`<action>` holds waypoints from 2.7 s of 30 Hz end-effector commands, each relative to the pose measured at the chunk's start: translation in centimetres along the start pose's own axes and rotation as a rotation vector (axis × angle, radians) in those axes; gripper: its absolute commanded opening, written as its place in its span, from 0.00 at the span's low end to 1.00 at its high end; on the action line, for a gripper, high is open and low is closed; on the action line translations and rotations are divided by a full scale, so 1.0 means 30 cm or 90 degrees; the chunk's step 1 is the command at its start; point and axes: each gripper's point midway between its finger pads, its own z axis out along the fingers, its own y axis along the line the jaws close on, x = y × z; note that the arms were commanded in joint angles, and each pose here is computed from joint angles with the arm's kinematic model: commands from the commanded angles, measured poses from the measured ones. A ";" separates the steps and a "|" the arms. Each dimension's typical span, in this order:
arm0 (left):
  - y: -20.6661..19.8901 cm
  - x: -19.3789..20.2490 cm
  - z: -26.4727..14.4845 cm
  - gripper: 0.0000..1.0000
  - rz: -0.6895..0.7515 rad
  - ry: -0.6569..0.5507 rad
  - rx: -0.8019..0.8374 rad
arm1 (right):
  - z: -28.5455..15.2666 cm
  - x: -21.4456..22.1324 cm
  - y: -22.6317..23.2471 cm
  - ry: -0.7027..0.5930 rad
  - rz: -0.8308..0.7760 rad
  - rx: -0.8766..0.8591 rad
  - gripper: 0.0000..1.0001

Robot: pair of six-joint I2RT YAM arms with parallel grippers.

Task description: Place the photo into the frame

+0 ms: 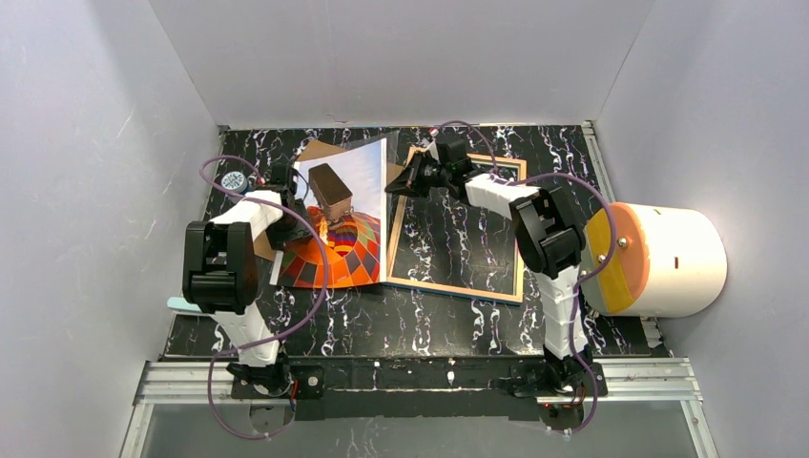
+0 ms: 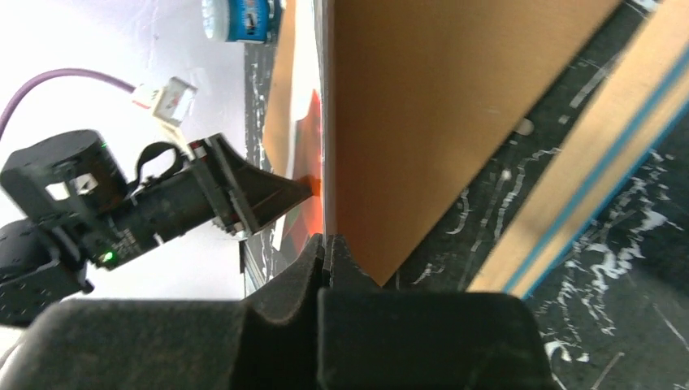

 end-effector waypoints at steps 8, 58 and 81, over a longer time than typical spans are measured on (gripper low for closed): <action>0.009 0.057 0.027 0.57 -0.006 0.066 0.007 | -0.055 -0.041 0.205 0.017 -0.079 -0.131 0.18; 0.016 0.098 0.021 0.58 -0.008 0.080 0.011 | -0.052 -0.065 0.215 -0.039 -0.098 -0.110 0.01; -0.041 -0.350 -0.324 0.79 -0.041 -0.113 0.051 | -0.298 -0.118 0.484 -0.065 -0.141 0.079 0.01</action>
